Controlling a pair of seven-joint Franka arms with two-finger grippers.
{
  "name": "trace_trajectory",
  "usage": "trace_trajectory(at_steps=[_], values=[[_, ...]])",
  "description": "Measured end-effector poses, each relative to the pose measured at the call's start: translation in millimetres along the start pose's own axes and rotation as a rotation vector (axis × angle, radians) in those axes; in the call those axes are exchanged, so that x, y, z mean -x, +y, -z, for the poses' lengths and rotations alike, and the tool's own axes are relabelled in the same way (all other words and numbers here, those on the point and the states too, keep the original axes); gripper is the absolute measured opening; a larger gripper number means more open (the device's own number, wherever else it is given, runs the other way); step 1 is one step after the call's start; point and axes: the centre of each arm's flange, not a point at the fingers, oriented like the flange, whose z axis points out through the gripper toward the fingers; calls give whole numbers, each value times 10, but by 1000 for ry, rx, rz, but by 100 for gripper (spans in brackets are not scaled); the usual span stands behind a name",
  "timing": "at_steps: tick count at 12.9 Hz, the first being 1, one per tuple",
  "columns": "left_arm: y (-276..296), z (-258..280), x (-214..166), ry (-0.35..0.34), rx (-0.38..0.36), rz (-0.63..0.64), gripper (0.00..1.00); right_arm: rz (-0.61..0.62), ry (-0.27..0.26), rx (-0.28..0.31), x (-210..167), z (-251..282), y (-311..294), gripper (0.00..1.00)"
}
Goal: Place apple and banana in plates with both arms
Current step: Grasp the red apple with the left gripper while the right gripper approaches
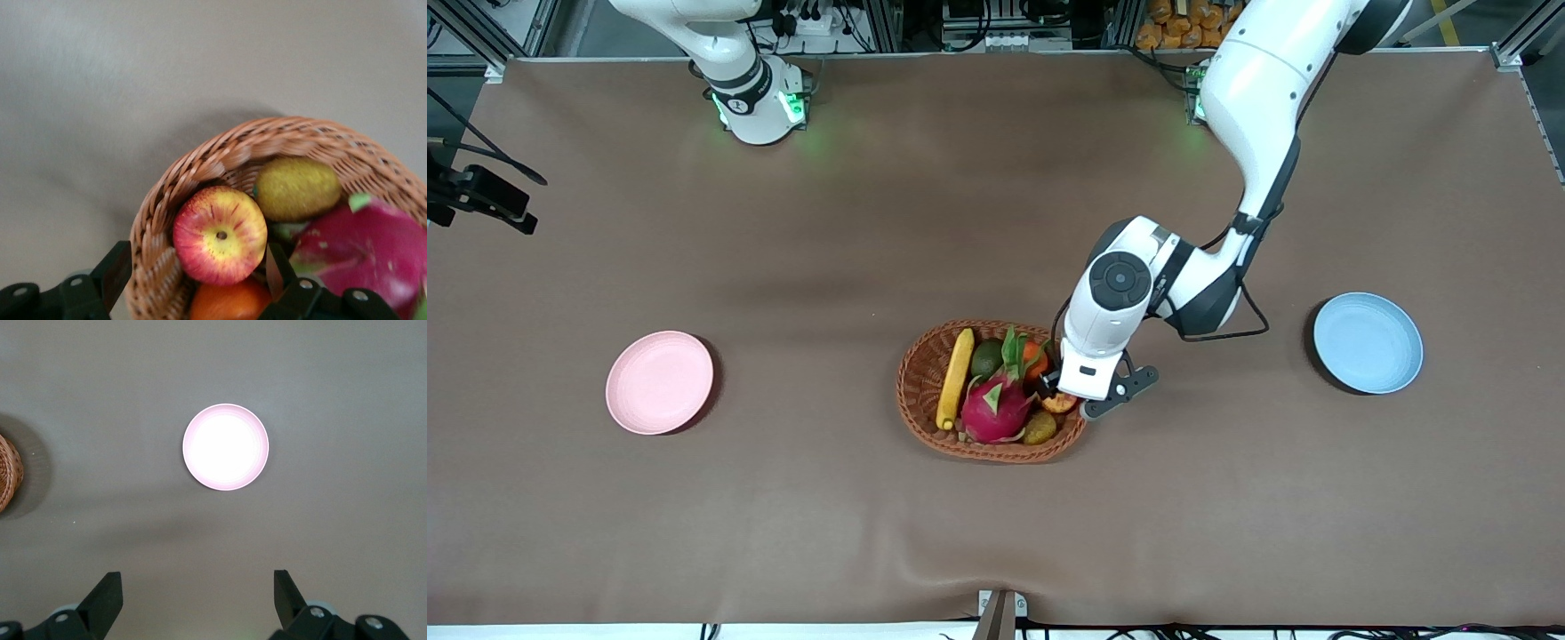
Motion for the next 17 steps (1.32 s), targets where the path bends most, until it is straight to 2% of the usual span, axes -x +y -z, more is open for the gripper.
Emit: trace_trajectory(at_steps=[3,10,12,14,17], values=[[103,-43,70,-1,14,154,89,-6,-5,43,4,-6,67,100],[86,-74,68,-2,-7,619,87,3,-27,47,-36,-87,17,100],[52,-115,16,0,-18,723,87,7,-18,48,-85,-63,-7,100],[27,-176,-5,-30,-31,833,87,10,-1,47,-88,34,-29,100],[-47,-193,-193,-94,-41,981,88,37,-13,35,-81,30,-190,100]])
